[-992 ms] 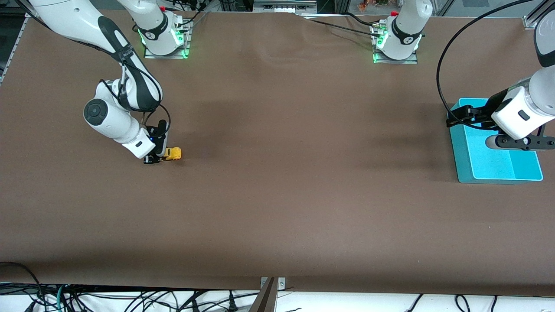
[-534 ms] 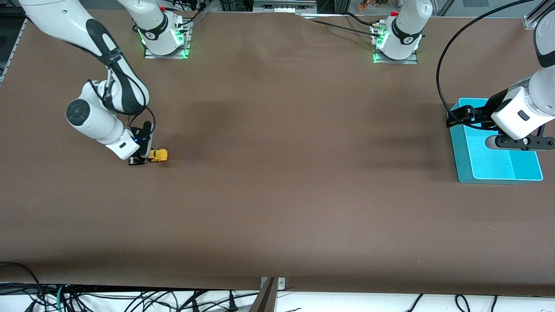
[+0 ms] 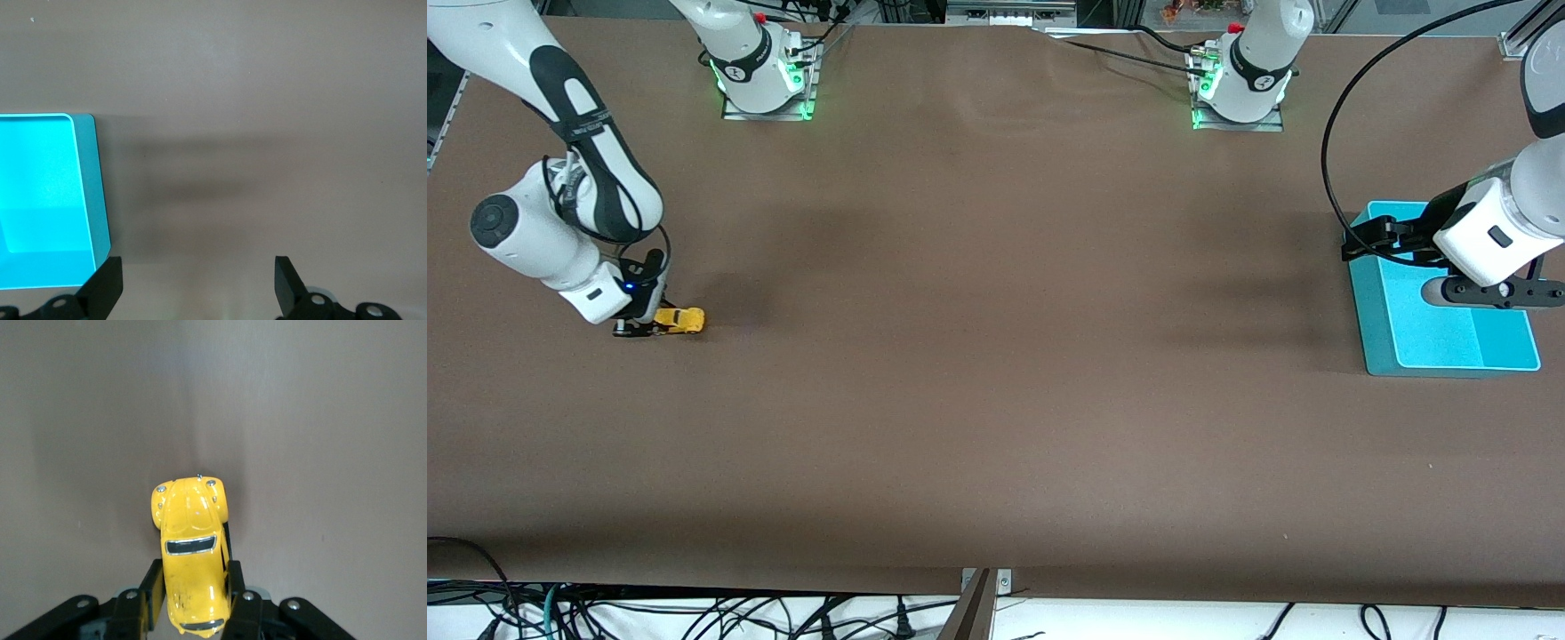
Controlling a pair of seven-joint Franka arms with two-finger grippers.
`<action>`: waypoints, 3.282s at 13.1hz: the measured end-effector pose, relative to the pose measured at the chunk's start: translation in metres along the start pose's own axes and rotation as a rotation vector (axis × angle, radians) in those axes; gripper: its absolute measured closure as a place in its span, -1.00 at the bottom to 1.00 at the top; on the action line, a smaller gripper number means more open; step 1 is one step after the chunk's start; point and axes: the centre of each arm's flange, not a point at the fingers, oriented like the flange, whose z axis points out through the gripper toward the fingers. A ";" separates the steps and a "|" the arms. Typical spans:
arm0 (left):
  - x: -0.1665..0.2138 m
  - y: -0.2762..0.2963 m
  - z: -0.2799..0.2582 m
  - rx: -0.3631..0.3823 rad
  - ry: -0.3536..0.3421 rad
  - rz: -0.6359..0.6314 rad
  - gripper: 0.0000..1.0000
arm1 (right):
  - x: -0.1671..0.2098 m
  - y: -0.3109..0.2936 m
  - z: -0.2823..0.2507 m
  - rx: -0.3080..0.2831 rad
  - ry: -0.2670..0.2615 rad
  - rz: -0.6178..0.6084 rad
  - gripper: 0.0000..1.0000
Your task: Wind and store yellow beetle car
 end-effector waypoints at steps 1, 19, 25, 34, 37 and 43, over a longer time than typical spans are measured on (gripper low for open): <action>0.000 0.000 0.000 0.000 0.000 0.000 -1.00 | -0.010 -0.001 0.000 -0.003 -0.001 0.002 0.16; 0.000 0.002 0.000 0.000 0.000 0.004 -1.00 | 0.058 0.059 -0.084 0.090 0.066 -0.034 -1.00; 0.000 0.003 0.001 0.000 -0.002 0.006 -1.00 | 0.125 0.054 -0.252 -0.010 0.010 0.203 -1.00; 0.010 0.011 0.028 -0.004 -0.076 0.183 -1.00 | 0.146 0.052 -0.287 0.010 0.002 0.737 -1.00; 0.018 0.007 0.047 -0.018 -0.111 0.373 -1.00 | 0.166 0.048 -0.319 0.024 -0.011 0.994 -1.00; 0.028 0.003 0.100 -0.046 -0.127 0.747 -1.00 | 0.175 0.033 -0.363 0.068 -0.065 1.288 -1.00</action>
